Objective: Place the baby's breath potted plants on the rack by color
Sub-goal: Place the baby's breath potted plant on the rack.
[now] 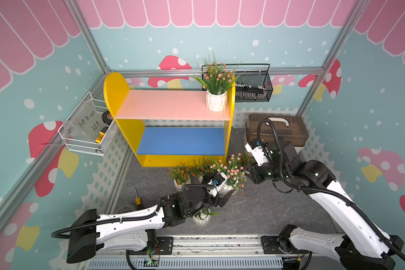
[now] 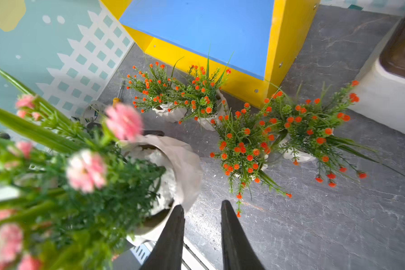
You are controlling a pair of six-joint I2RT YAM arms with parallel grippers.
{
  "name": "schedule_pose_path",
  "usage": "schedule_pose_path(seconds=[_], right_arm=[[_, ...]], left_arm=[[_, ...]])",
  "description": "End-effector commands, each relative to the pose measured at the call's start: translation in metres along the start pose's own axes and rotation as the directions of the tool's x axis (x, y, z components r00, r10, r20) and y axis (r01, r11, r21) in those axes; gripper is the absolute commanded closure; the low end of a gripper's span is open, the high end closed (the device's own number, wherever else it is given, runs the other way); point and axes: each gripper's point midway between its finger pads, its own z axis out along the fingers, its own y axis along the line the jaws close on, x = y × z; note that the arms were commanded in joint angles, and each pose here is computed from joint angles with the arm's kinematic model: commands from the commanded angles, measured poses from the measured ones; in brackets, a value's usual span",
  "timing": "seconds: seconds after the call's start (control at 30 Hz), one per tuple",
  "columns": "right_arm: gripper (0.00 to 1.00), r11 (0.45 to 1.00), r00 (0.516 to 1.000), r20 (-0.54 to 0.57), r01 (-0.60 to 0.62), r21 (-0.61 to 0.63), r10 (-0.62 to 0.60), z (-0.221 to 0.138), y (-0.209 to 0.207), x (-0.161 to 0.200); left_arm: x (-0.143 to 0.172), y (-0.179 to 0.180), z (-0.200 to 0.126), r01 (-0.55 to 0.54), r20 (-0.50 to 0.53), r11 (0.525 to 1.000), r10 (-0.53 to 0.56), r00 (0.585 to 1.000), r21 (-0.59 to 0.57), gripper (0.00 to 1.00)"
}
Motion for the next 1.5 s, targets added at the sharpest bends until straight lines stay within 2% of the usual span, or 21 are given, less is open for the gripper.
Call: schedule_pose_path(seconds=[0.0, 0.3, 0.5, 0.67, 1.07, 1.23, 1.47], right_arm=[[0.72, 0.998, 1.0, 0.019, -0.026, 0.052, 0.025, 0.0, -0.017, 0.009], [0.72, 0.994, 0.997, 0.008, -0.082, 0.072, 0.081, 0.02, -0.036, 0.045], [0.71, 0.992, 0.996, -0.017, -0.09, 0.093, 0.092, 0.034, -0.046, 0.068], [0.66, 0.989, 0.994, -0.014, -0.104, 0.102, 0.106, 0.045, -0.053, 0.081], [0.65, 0.991, 0.995, -0.007, -0.096, 0.09, 0.098, 0.046, -0.053, 0.089], [0.63, 0.993, 0.997, 0.005, -0.081, 0.088, 0.08, 0.041, -0.052, 0.087], [0.63, 0.993, 0.998, -0.009, -0.057, 0.101, 0.058, 0.039, -0.053, 0.086]], left_arm=[[-0.041, 0.021, -0.015, 0.06, 0.11, 0.996, -0.052, 0.993, -0.07, 0.21], [-0.062, 0.058, -0.03, 0.08, 0.123, 0.984, -0.061, 0.991, -0.161, 0.21], [-0.091, 0.09, -0.041, 0.089, 0.135, 0.967, -0.058, 0.989, -0.238, 0.2], [-0.12, 0.12, -0.046, 0.078, 0.136, 0.943, -0.035, 0.99, -0.325, 0.2], [-0.187, 0.177, -0.048, 0.084, 0.177, 0.908, -0.011, 0.984, -0.411, 0.2], [-0.202, 0.207, -0.044, 0.122, 0.197, 0.905, -0.044, 0.979, -0.407, 0.2], [-0.218, 0.247, -0.036, 0.125, 0.205, 0.88, -0.032, 0.978, -0.459, 0.2]])
